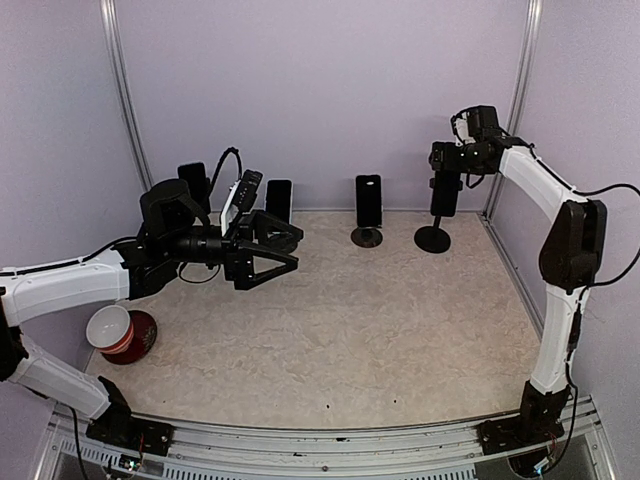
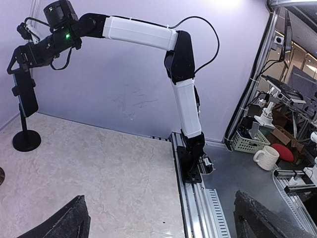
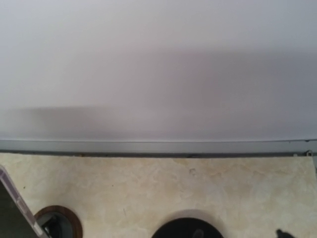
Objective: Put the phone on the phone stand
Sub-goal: Place the phone stand with the phone at the corner of the board, then reset both arms
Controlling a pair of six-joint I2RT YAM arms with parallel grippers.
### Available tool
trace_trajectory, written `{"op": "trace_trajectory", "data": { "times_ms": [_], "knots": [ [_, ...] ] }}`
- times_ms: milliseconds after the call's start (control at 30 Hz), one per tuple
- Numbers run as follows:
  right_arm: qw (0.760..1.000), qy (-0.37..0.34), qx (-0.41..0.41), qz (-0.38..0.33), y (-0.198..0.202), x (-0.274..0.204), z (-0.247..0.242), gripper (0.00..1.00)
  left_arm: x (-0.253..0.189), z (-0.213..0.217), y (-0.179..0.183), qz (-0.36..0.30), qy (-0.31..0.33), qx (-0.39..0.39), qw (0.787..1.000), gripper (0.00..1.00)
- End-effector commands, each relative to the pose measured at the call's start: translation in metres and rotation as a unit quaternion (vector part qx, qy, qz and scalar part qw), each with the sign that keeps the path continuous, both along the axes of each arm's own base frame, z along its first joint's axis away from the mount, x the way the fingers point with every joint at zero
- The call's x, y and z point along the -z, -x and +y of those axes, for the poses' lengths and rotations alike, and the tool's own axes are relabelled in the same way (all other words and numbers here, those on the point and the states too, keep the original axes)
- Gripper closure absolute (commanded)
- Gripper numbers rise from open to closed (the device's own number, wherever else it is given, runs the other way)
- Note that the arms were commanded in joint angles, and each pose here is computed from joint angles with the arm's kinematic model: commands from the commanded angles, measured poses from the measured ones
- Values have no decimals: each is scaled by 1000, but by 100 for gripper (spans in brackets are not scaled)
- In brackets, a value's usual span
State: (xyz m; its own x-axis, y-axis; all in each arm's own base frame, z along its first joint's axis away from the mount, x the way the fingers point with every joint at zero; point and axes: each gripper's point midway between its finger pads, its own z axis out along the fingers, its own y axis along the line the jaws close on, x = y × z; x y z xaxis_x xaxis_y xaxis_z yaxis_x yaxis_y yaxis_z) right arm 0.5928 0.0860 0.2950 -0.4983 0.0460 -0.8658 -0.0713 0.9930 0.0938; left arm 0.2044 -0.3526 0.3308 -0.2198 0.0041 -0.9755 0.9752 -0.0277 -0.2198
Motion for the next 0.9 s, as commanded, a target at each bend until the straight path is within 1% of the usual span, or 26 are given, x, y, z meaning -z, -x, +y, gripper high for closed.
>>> {"op": "trace_trajectory", "data": {
  "times_ms": [0, 267, 433, 533, 700, 867],
  "knots": [
    [999, 2, 10, -41, 24, -53, -11, 0, -13, 5, 1, -18, 16, -3, 1000, 1],
    [998, 3, 10, -66, 66, -79, -18, 0, -8, 4, -9, -14, 6, -27, 1000, 1],
    [996, -7, -2, -89, 107, -91, -18, 0, 1, 3, -26, -8, -13, -65, 998, 1],
    [995, -10, -6, -97, 133, -81, -17, 0, 1, 4, -37, -6, -22, -96, 995, 1],
    [993, -9, -30, -113, 177, -72, -1, 0, -5, 8, -56, -3, -41, -151, 988, 1],
    [992, -17, -70, -105, 210, -44, 22, 0, -20, 19, -68, 1, -32, -205, 978, 1]
  ]
}}
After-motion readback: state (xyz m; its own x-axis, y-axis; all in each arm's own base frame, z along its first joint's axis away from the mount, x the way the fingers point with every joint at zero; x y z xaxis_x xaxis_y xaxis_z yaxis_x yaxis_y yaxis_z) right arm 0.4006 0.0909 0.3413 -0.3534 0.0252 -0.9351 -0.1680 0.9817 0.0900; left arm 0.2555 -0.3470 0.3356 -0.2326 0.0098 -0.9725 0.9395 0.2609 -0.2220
